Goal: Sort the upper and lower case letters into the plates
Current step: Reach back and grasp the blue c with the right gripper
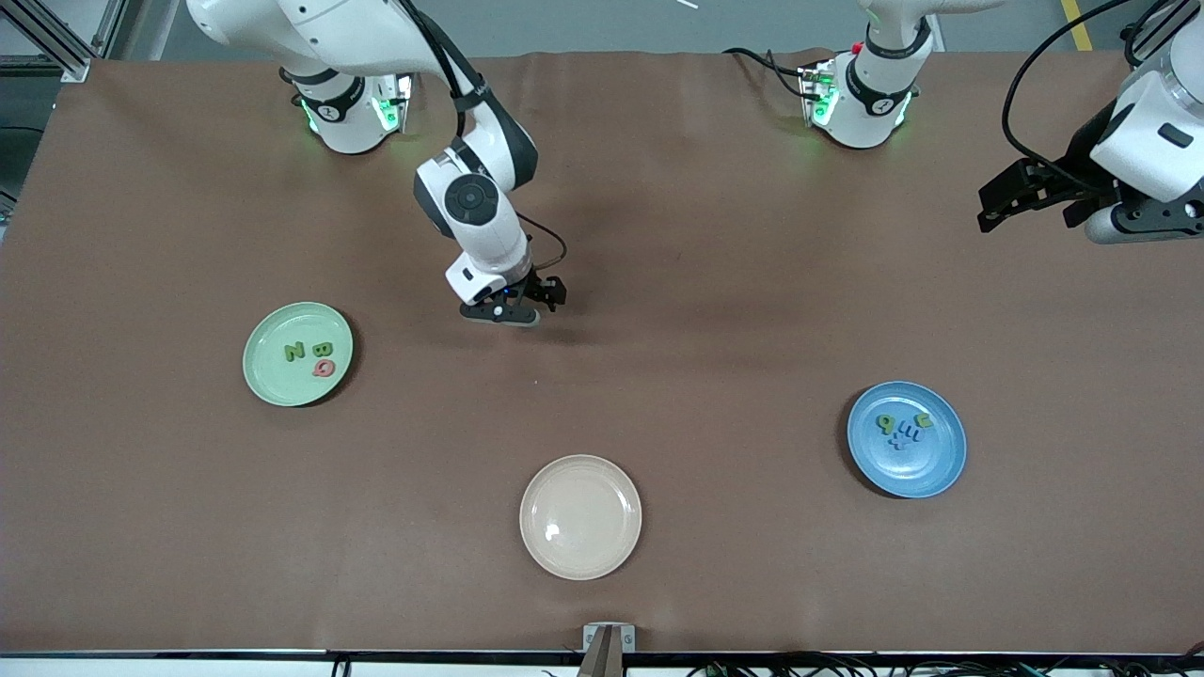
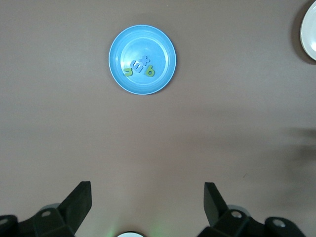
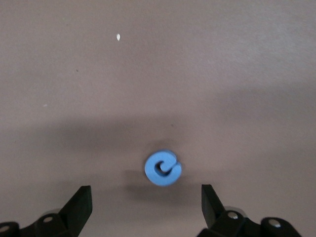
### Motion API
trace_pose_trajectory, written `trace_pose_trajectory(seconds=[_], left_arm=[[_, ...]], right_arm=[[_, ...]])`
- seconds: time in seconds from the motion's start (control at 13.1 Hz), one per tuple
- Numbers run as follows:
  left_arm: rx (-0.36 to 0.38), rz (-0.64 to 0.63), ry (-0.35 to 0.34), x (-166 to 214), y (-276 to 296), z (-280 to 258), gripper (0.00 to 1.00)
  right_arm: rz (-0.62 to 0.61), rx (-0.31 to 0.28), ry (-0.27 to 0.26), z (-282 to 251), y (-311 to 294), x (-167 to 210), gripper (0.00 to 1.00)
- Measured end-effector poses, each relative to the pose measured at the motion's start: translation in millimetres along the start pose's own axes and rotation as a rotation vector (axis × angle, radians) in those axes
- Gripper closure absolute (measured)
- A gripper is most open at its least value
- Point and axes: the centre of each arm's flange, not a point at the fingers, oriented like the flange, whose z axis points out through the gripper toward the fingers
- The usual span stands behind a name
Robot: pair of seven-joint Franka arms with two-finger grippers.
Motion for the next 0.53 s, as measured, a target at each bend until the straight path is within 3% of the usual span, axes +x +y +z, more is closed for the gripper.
trace_pose_trajectory(seconds=[0.23,0.31,0.53], left_arm=[[-0.001,-0.002,0.006,0.8,-0.7,-0.5,0.0],[-0.001,-0.002,0.007,0.9,-1.0,-0.6,0.0],[-0.003,-0.002,0.016,2.1,-1.0,-1.2,0.0]], right_arm=[[0.008,-0.003,0.002,4.3,-0.2,7.0,0.07],[0.01,-0.005,0.001,5.4,0.6,7.5,0.14],[0.016,-0.013,-0.001,7.8,4.3,10.0,0.17]])
